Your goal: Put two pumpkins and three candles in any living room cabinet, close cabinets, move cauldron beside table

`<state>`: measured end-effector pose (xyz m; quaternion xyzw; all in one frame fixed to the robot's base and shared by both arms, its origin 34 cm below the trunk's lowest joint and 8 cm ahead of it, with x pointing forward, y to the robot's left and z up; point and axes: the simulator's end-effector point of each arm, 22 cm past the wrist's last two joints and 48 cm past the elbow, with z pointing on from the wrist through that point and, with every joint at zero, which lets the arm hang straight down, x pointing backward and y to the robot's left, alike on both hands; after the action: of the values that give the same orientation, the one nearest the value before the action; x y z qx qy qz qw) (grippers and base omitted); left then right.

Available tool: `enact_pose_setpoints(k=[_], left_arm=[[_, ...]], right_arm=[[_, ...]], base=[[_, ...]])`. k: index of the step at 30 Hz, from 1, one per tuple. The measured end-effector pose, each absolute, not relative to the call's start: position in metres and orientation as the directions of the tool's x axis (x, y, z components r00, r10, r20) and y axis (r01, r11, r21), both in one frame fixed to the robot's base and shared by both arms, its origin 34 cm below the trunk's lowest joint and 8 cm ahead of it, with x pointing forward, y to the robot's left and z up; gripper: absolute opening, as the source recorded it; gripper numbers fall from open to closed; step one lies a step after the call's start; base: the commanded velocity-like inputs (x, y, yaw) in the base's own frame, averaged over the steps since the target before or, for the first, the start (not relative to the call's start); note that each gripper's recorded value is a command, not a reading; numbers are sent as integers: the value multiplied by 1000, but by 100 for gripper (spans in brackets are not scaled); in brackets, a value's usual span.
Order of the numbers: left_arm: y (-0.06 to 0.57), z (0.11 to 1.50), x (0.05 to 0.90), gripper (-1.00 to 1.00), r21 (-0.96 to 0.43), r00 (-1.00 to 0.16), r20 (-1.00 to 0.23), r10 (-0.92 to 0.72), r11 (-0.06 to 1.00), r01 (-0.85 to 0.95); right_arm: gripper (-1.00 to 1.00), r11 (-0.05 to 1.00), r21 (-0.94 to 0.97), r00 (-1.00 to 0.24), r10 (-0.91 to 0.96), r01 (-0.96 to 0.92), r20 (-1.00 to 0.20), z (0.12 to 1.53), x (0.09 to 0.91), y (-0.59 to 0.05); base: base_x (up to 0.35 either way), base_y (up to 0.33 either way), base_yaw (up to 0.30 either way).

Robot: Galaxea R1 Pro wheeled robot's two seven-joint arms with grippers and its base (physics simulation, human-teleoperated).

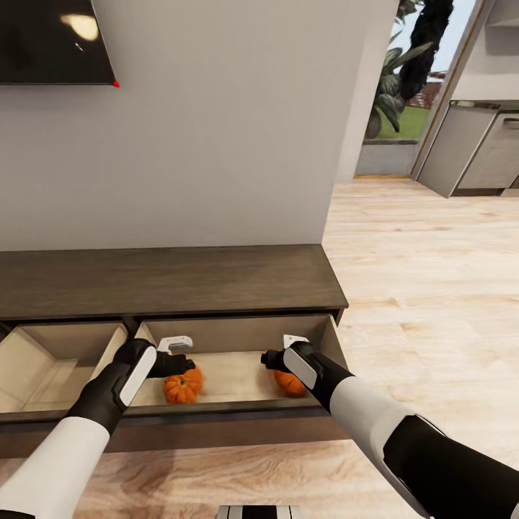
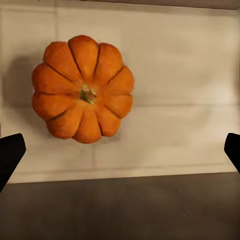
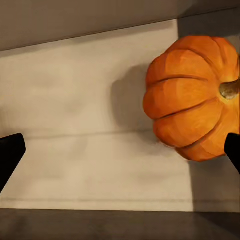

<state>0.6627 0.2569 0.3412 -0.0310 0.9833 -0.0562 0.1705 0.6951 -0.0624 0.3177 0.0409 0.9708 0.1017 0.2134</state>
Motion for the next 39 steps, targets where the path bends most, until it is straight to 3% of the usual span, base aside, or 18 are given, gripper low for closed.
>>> enact_pose_setpoints(k=[39], left_arm=[[251,439,684,100,-132,-873,-483,-75,991,-13]], right_arm=[[100,976,219,-840,121,3,-528,413,714,-62]], base=[[-33,0,0]])
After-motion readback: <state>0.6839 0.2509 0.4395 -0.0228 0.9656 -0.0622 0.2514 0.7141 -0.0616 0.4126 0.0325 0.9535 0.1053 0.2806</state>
